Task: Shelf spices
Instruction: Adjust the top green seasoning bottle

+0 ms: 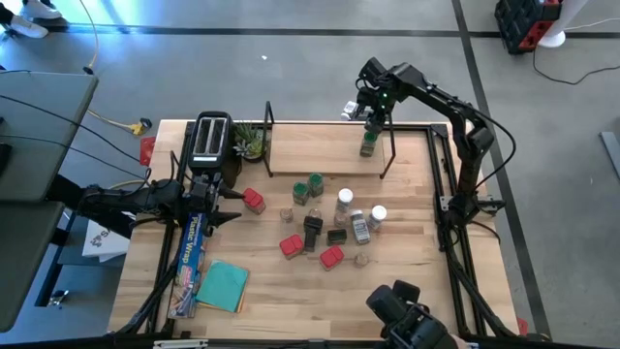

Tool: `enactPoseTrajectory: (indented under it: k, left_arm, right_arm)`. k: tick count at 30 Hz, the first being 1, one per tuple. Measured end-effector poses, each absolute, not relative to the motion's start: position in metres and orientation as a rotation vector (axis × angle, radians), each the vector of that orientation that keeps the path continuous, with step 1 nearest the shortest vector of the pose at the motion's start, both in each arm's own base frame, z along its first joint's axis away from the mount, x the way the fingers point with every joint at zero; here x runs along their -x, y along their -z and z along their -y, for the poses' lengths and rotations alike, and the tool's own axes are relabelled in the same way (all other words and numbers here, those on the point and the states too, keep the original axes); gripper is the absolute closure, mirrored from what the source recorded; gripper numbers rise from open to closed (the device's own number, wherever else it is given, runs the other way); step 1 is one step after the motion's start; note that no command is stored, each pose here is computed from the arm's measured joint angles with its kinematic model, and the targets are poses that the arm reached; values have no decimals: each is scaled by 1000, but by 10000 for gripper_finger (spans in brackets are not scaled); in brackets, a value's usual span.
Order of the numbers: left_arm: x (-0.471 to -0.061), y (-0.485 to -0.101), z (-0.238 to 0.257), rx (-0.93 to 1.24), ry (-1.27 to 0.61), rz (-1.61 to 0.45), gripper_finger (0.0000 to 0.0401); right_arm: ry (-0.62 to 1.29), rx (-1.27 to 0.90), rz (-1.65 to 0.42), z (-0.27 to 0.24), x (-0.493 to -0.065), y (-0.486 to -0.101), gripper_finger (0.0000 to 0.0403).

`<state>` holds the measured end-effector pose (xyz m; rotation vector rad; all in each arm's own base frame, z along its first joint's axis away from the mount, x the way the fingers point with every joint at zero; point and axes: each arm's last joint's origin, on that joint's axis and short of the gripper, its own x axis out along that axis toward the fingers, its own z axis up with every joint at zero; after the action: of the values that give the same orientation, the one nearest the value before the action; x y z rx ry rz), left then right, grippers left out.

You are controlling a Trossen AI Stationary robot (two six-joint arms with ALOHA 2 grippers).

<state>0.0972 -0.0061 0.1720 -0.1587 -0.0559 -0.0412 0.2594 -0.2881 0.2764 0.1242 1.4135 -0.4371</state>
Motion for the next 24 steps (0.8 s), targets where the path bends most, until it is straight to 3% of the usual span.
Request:
enactPoseTrajectory:
  k: [24]
  left_arm:
    - [-97,-172,6,158,41,56,133]
  right_arm:
    - [477,-191,-1345,282,-270,-278,203]
